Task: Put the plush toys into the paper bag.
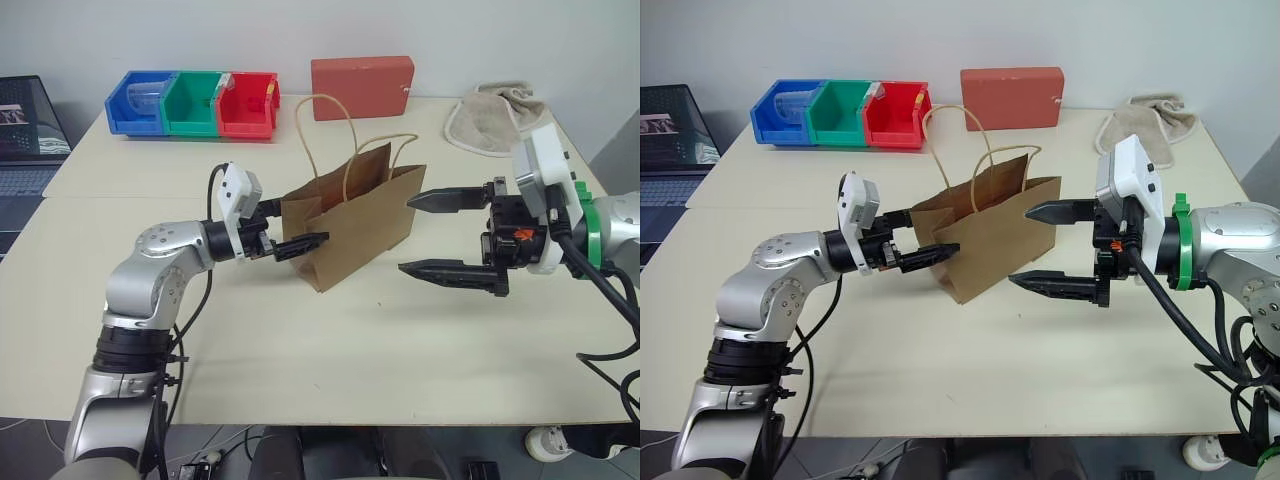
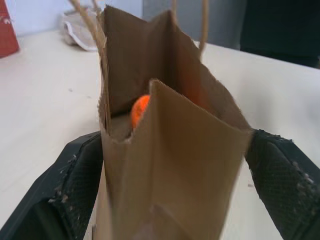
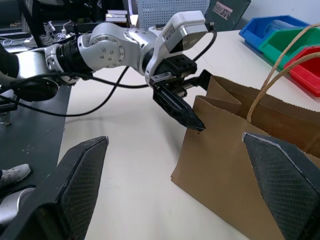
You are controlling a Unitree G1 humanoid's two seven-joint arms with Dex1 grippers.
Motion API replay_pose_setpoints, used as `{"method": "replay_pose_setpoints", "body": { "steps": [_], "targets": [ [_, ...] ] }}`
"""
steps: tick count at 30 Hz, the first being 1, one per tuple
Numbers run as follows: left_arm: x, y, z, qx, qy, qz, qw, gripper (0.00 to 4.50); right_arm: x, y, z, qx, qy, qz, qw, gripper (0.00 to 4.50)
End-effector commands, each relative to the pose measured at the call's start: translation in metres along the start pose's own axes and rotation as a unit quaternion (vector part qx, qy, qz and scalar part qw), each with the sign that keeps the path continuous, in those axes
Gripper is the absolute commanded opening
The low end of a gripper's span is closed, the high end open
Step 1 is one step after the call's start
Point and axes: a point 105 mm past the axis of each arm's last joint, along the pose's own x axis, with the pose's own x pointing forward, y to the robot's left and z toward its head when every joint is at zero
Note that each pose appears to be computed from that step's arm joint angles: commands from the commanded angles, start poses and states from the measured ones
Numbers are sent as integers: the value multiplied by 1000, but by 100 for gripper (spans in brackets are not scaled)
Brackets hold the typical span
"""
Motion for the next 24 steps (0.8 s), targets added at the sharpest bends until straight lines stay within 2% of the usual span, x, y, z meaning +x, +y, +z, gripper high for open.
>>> {"method": "replay_pose_setpoints", "body": {
  "steps": [1, 11, 16, 20, 24],
  "targets": [
    [-3, 0, 9, 19, -16, 6, 1000, 324, -2, 1, 9, -35, -9, -13, 999, 450],
    [2, 2, 1, 24, -7, 2, 1000, 2, 1, -6, 1, -55, -18, -65, 996, 450],
    [3, 1, 5, 31, -8, -20, 999, 2, -7, -10, -6, -62, -5, -98, 993, 450],
    [8, -11, 18, 25, -13, -105, 994, 2, -31, -2, -7, -51, 26, -104, 993, 450],
    [14, -16, 20, 24, -5, -158, 987, 2, -48, 10, -1, -49, 35, -104, 993, 450]
  ]
}}
